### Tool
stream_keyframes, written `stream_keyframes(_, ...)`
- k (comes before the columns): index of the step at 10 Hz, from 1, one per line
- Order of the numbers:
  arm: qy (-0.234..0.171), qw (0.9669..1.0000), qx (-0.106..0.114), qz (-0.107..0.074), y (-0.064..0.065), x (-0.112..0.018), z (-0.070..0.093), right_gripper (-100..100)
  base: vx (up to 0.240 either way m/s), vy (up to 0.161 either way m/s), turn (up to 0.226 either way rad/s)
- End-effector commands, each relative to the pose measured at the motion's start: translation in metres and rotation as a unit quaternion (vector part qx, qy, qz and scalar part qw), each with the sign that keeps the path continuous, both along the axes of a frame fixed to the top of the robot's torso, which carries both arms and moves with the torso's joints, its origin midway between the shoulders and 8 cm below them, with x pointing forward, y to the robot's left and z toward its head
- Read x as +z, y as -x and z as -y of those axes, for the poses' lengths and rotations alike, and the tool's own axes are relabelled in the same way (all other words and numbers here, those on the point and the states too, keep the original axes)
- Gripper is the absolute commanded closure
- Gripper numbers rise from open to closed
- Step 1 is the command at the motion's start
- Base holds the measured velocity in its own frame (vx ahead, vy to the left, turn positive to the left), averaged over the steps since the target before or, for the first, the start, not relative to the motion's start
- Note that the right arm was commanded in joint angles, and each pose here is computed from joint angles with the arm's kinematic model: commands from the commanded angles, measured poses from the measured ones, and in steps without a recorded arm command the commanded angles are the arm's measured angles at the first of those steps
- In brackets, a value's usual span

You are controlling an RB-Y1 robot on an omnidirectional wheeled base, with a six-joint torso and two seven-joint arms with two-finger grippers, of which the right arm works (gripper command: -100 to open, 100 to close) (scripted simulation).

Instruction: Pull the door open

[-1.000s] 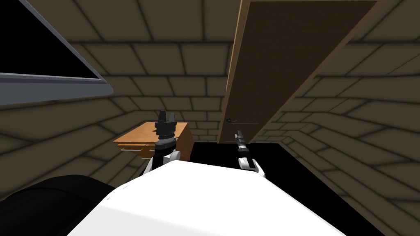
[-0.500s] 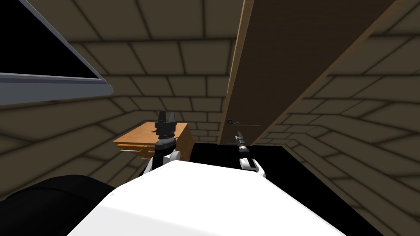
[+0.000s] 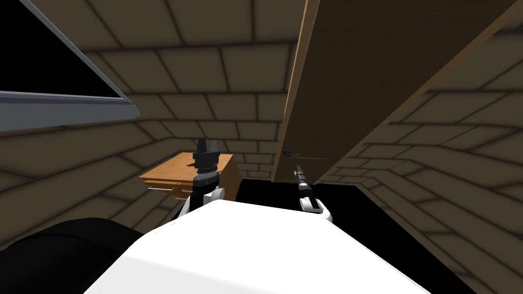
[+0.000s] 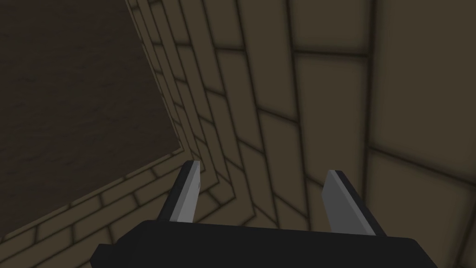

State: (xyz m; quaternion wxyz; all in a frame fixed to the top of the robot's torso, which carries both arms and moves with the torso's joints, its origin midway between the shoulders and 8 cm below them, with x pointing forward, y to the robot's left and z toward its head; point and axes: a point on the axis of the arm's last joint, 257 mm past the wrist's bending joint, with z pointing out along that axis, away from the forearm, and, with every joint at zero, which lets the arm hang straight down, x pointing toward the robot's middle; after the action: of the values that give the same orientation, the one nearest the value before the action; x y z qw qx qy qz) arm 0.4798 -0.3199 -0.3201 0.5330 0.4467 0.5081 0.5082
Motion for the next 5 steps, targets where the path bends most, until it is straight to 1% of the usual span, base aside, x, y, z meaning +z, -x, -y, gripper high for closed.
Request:
stream_keyframes(1,0.002,0.9999,-0.003,-0.010,0.000,-0.009,0.008,-100,0.080,-0.020,0.057)
stream_keyframes(3,0.004,0.9998,-0.006,-0.021,-0.001,-0.018,0.015,-100,0.106,-0.034,0.040)
stream_keyframes(4,0.005,0.9995,-0.008,-0.029,-0.001,-0.025,0.022,-100,0.111,-0.022,0.068)
stream_keyframes(5,0.006,0.9994,-0.010,-0.033,-0.001,-0.027,0.024,-100,0.106,-0.018,0.046)
